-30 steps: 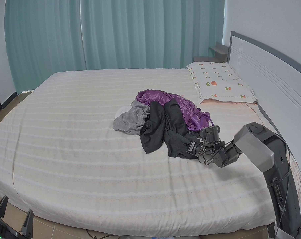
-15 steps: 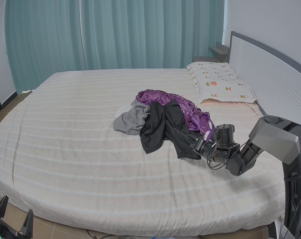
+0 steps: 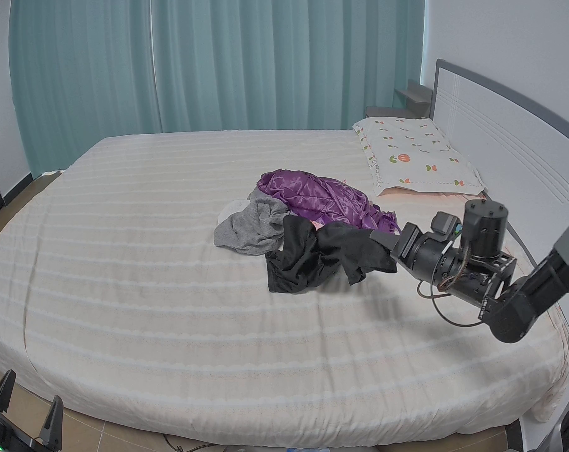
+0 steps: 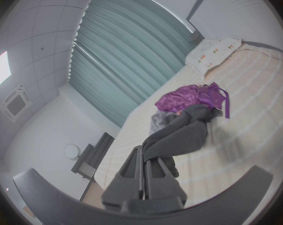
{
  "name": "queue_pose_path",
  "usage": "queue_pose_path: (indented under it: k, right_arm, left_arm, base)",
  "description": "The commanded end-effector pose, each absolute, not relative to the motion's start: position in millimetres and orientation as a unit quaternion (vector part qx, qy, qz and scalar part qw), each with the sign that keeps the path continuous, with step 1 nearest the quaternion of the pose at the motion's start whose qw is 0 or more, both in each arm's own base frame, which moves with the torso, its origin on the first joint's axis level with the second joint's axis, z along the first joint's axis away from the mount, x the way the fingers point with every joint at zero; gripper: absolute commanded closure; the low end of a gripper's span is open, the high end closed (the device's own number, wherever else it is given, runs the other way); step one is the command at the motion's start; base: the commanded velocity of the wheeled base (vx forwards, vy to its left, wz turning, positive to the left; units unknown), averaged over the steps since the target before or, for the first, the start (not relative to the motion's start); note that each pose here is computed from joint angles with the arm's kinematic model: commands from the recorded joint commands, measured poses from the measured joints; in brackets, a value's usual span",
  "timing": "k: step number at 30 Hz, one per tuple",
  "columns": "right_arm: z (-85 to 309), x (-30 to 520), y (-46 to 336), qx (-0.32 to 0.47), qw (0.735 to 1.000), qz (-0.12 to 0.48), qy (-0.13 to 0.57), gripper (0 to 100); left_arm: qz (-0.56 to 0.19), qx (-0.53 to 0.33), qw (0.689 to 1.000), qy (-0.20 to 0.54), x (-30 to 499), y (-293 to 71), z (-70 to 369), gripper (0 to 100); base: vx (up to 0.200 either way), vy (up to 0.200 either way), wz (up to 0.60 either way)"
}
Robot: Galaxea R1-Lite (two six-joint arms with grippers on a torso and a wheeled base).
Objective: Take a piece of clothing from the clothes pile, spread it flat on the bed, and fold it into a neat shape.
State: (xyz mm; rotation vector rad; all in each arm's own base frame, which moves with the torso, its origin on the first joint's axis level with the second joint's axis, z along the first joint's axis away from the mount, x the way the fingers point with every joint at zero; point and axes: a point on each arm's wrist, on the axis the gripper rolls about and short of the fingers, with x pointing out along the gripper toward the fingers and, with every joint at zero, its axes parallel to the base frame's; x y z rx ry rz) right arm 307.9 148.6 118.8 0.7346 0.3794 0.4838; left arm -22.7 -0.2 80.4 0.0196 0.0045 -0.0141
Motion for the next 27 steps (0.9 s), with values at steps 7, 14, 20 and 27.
queue_pose_path:
  k: [7, 14, 20, 27]
  right_arm:
    - [234, 221, 143, 0.374, 0.856, 0.355, 0.037, 100]
    - [264, 197, 141, 0.376, 0.836, 0.4, -0.002, 100]
    - [266, 186, 142, 0.371, 0.827, 0.421, 0.013, 100]
    - [264, 186, 143, 0.368, 0.828, 0.422, 0.017, 100]
  left_arm:
    - [-0.007, 0.01, 1.0, 0.001, -23, 0, 75, 0]
    - [-0.005, -0.002, 1.0, 0.001, -23, 0, 75, 0]
    - [-0.019, -0.085, 0.993, -0.082, -31, 0, 160, 0]
    - [-0.04, 0.0, 0.999, 0.034, 1, -1, 158, 0]
  base:
    - [0.0, 0.0, 0.0]
    - [0.0, 0.0, 0.0]
    - [0.0, 0.0, 0.0]
    - [0.0, 0.0, 0.0]
